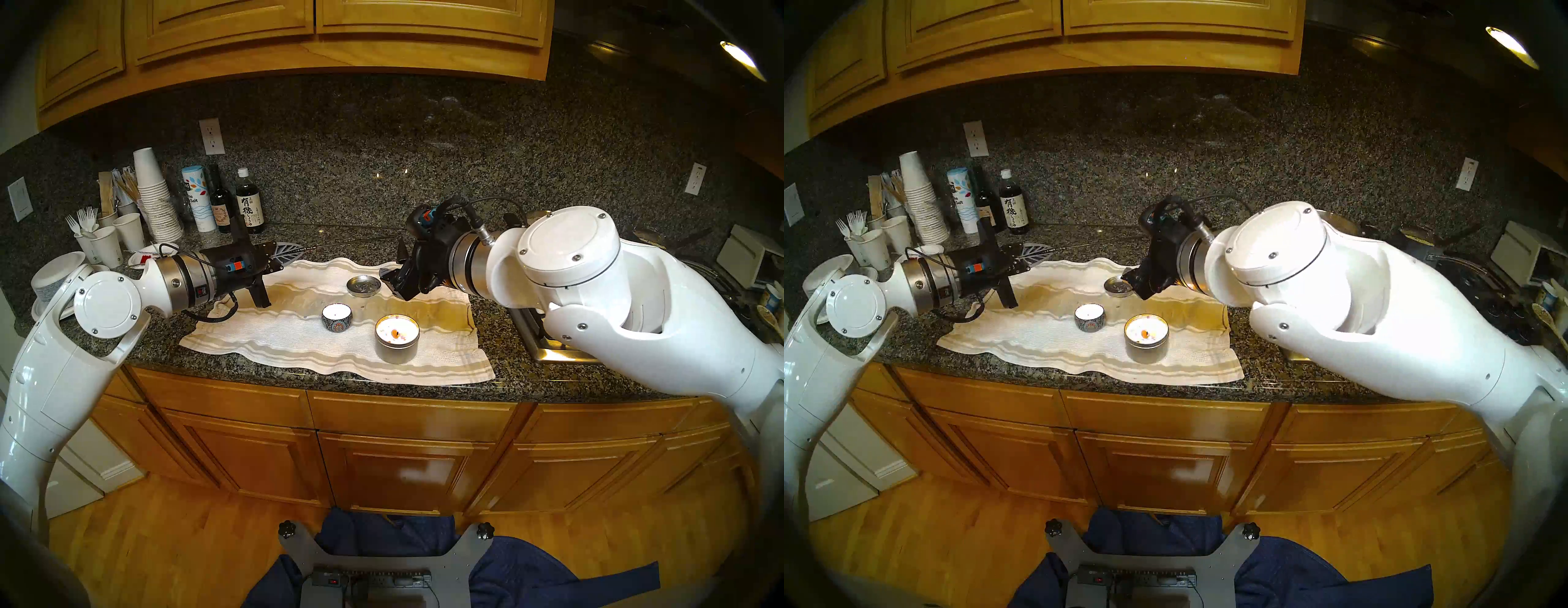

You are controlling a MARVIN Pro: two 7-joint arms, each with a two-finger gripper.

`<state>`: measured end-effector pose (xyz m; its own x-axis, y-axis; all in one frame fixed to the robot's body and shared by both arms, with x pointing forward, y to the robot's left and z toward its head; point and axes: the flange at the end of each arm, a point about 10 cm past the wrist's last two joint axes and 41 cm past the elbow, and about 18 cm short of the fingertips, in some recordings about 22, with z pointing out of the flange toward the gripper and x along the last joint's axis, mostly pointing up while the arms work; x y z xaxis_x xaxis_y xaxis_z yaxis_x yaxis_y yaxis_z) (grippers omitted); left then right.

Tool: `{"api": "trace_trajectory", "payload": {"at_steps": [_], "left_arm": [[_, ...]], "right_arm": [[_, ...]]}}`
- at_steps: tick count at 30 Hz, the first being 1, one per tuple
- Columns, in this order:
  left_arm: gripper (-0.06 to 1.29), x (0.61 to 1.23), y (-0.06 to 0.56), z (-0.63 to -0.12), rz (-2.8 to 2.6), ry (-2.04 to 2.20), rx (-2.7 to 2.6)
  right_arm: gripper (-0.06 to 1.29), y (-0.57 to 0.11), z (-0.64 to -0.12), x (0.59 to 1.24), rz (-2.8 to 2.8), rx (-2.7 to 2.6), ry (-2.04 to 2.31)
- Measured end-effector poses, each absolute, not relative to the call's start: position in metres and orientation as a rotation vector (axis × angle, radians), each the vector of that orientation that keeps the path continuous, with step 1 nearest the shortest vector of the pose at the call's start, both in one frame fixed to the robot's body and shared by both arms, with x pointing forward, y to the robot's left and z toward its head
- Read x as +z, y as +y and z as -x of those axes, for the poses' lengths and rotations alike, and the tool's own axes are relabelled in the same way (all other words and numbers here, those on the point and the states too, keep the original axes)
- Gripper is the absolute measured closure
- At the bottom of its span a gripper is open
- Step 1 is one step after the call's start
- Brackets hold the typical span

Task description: Put out candle flame

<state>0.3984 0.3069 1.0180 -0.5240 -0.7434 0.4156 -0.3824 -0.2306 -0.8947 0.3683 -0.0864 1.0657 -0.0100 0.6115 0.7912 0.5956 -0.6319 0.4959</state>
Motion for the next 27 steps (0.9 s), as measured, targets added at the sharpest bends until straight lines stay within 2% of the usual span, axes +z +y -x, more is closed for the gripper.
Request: {"api": "trace_trajectory", "payload": {"at_steps": [27], "left_arm": [[1.25,1.029,0.283,-0.385,1.151,1.796,-1.752]], "right_arm": [[0.00,-0.053,-0.404,1.055,-2.008,1.682,1.439]]}}
